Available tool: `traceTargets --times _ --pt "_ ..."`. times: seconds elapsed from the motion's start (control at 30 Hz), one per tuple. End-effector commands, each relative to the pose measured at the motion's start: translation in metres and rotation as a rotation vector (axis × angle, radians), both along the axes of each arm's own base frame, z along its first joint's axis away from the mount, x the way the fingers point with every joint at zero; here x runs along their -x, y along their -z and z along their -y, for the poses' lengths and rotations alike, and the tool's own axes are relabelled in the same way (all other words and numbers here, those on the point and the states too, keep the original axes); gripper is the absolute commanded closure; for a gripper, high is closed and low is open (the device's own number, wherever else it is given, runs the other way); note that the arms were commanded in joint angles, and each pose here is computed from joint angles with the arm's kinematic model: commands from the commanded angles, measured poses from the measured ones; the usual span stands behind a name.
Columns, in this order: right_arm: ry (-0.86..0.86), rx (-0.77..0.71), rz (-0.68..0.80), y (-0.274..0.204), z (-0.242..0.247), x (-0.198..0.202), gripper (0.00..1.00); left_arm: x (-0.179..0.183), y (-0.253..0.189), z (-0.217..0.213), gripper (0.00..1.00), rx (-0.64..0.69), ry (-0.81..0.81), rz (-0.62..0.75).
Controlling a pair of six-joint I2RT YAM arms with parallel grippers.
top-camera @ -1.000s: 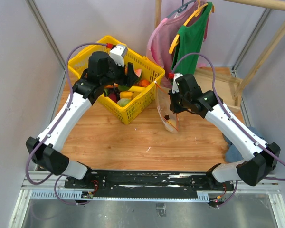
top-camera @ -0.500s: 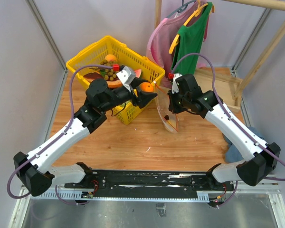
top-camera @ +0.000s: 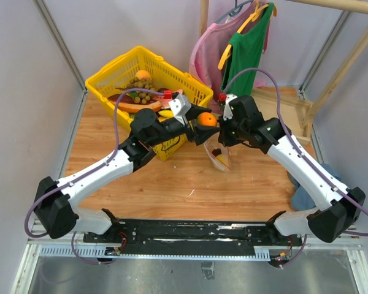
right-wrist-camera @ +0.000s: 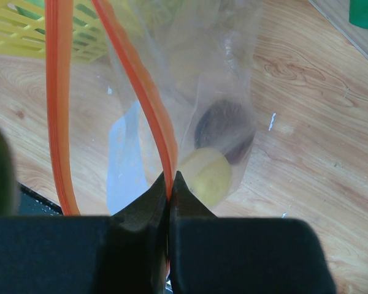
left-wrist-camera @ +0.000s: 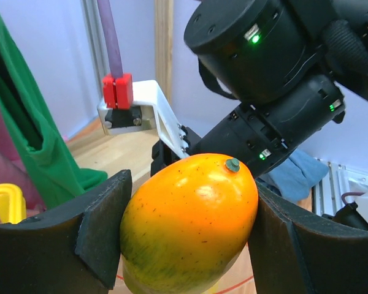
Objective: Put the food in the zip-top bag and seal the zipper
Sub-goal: Place the fake fruit in the zipper food storage bag.
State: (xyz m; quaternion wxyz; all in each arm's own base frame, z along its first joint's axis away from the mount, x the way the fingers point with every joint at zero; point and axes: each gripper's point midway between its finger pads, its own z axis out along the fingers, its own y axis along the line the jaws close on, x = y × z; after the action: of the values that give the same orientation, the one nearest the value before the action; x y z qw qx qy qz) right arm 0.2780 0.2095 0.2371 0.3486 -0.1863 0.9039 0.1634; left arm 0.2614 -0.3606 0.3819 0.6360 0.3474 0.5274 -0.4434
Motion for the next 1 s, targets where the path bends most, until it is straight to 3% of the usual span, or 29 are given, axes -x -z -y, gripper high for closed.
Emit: traceTargets --times 0.0,0.33,0.5,0.63,0.77,0.97 --pt "-0.011 -0.037 0.016 -0.013 -0.004 0.007 0.99 0.005 -0.015 0.009 0.86 0.095 0.044 0.053" --pt "-0.003 -0.028 0.018 -0.013 0.0 0.009 0.99 -0.006 0.022 0.018 0.86 0.075 0.03 0.016" --pt "0.001 -0.027 0.023 -0.014 0.0 0.009 0.99 -0.012 0.054 0.019 0.79 0.021 0.005 -0.03" --pt "0.0 -0.029 0.024 -0.015 0.0 0.009 0.99 -0.018 0.072 0.017 0.67 -0.027 -0.027 -0.051" --pt "-0.002 -0.028 0.024 -0.014 0.001 0.009 0.99 -0.022 0.078 0.013 0.44 -0.06 -0.058 -0.045" --pt "-0.004 -0.027 0.025 -0.015 0.001 0.01 0.99 -0.022 0.081 0.012 0.21 -0.076 -0.061 -0.043"
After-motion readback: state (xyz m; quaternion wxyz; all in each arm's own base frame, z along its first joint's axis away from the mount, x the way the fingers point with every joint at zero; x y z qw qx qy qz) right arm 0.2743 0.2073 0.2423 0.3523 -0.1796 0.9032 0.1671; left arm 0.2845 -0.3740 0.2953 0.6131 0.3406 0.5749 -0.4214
